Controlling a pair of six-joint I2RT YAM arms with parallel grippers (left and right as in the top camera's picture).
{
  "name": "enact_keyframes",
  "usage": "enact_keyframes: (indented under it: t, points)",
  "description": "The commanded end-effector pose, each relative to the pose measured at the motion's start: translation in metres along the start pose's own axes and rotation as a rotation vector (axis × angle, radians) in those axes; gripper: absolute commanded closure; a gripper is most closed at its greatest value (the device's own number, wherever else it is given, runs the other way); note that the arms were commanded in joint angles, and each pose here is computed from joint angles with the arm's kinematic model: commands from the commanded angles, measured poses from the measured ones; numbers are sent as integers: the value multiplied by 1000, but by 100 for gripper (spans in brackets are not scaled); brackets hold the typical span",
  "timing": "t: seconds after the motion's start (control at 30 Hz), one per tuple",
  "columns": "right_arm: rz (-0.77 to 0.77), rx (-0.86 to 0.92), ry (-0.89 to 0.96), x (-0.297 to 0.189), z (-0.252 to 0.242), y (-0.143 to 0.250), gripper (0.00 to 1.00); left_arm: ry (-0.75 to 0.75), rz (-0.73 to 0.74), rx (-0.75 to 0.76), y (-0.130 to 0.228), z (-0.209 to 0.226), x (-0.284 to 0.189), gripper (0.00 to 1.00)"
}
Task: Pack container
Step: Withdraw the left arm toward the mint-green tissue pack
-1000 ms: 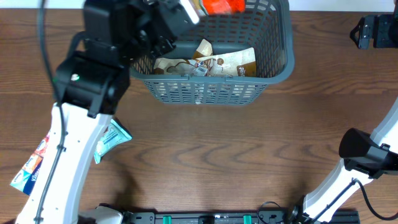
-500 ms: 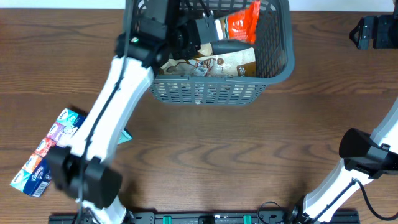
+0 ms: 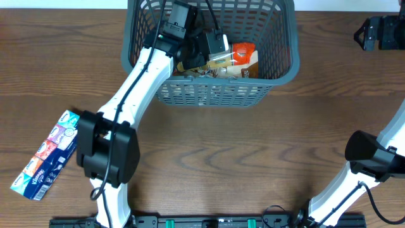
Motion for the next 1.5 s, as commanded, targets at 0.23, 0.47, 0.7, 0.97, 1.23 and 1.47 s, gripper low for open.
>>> enact_keyframes:
  t: [0.23,0.47,0.7,0.97,1.23,1.47]
  points:
    - [-4,-13,-15,0,1,0,2,-338,-90,-164,-42,38,-147,40]
    - [-4,-13,-15,0,1,0,2,-475,-59,-237,-33,22,-250,29]
    - [-5,-13,-16,0,1,0,2,-454,170,-676,39,-24,-309,17]
    - [-25,-16,-21,0,1,-4,2,-191,423,-943,98,-81,-313,17]
    - [-29,-25,-20,0,1,-4,2,16,569,-1094,135,-124,-265,16]
    - [-27,-27,-20,0,1,-4,1,118,667,-1135,174,-168,-209,5]
Point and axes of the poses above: each gripper's point midway between its finger pads, its own x axis out along the fingers, its own z axis along the line the jaws close on, y = z × x, the point moved 7 cm from there along -x, back along the fingers, and after that the axes turned 4 degrees about x, right-handed, at the moved point
